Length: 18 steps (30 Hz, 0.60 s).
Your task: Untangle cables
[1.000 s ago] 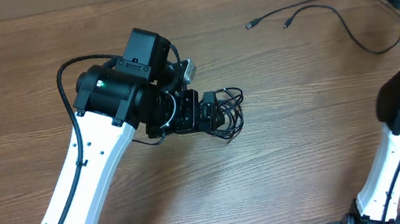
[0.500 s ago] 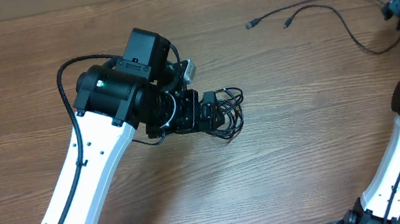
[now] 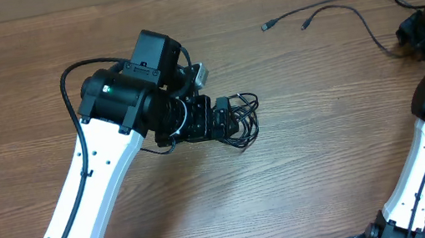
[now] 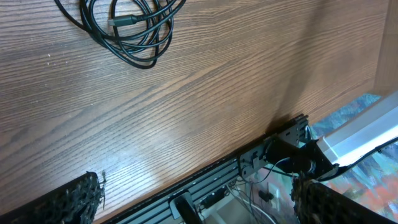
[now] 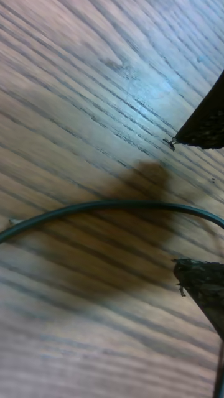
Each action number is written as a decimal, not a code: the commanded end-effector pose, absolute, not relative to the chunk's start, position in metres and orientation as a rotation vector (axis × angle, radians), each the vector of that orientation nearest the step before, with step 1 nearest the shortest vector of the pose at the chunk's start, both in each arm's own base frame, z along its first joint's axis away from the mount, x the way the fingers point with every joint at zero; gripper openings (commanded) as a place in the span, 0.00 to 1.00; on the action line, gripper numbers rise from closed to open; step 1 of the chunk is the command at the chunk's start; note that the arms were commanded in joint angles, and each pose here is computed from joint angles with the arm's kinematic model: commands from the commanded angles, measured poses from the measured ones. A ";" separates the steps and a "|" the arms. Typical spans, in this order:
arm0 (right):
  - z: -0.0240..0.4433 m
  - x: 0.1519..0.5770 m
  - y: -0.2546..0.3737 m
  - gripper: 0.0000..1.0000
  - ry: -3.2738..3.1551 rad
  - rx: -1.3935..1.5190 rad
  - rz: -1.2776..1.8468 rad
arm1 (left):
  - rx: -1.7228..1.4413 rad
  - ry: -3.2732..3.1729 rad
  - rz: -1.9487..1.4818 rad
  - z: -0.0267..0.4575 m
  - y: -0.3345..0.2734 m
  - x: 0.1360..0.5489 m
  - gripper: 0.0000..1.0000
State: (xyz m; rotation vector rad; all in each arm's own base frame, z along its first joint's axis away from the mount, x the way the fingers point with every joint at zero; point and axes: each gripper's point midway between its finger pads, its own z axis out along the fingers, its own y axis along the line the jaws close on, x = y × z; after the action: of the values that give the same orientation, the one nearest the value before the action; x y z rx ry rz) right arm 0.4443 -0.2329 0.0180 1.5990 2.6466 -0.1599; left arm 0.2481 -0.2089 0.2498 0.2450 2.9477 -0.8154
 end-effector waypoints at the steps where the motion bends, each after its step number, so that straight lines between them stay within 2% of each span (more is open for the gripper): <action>1: 0.006 0.436 -0.233 0.56 2.661 1.639 -0.163 | 0.297 2.908 -0.812 0.256 -0.211 0.251 1.00; 8: -0.009 0.440 -0.230 0.45 2.654 1.634 -0.122 | 0.297 2.908 -0.812 0.256 -0.211 0.251 1.00; 14: -0.010 0.463 -0.229 0.25 2.588 1.595 -0.006 | 0.297 2.908 -0.814 0.257 -0.211 0.251 1.00; 17: -0.008 0.483 -0.228 0.07 2.536 1.555 0.090 | 0.294 2.908 -0.813 0.257 -0.211 0.251 1.00; 18: -0.006 0.492 -0.226 0.04 2.515 1.536 0.138 | 0.291 2.909 -0.814 0.257 -0.211 0.251 1.00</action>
State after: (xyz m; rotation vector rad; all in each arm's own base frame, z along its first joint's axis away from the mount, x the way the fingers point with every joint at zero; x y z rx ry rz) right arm 0.4812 -0.2376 0.0046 1.5472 2.5170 -0.0038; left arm 0.2489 -0.2093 0.2500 0.2460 2.9437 -0.8166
